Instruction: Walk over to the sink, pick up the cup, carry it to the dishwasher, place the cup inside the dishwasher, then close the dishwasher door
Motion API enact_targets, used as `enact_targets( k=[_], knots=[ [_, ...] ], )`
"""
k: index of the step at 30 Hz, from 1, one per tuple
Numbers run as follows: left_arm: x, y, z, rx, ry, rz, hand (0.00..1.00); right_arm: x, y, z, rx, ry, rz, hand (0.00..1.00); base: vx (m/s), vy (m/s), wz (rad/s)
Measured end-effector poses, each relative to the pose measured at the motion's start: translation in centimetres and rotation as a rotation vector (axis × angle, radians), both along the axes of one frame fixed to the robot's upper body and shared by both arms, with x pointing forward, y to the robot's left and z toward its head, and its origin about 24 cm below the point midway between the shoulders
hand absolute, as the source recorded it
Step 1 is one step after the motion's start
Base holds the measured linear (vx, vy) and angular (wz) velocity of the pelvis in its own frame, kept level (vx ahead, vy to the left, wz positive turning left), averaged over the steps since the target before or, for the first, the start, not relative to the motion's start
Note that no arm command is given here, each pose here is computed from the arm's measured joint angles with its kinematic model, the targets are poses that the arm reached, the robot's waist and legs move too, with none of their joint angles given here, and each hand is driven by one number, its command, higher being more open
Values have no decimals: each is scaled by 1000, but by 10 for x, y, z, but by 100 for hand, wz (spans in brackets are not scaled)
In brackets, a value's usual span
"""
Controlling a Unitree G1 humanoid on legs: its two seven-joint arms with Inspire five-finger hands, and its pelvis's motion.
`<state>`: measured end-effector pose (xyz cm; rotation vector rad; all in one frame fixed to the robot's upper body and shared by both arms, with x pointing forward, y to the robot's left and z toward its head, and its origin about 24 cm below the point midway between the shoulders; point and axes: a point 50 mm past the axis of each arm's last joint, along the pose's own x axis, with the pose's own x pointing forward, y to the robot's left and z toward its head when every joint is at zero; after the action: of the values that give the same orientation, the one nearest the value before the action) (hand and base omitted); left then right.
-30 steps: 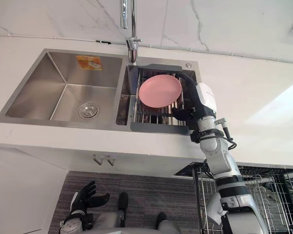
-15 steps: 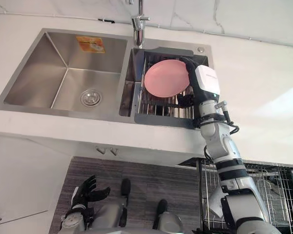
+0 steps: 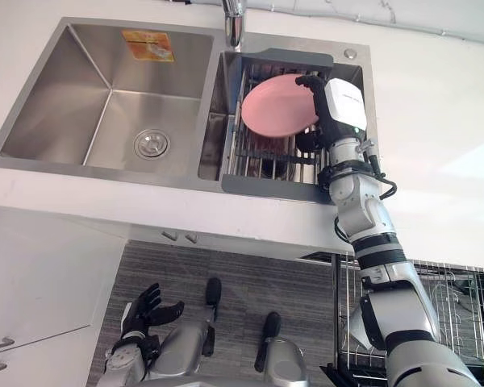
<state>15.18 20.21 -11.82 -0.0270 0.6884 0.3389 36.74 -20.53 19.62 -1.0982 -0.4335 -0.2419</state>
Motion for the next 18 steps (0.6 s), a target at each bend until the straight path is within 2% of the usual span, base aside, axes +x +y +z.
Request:
enact_targets(
  k=[11,18],
  knots=[
    [6,-2,2,-5,-16,-3,90,2,2,11,-22,-38,4,30,0,0,0],
    [7,-2,2,-4,-16,-6,90,-32,12,13,-5,-158,90,30,27,-11,-3]
  ],
)
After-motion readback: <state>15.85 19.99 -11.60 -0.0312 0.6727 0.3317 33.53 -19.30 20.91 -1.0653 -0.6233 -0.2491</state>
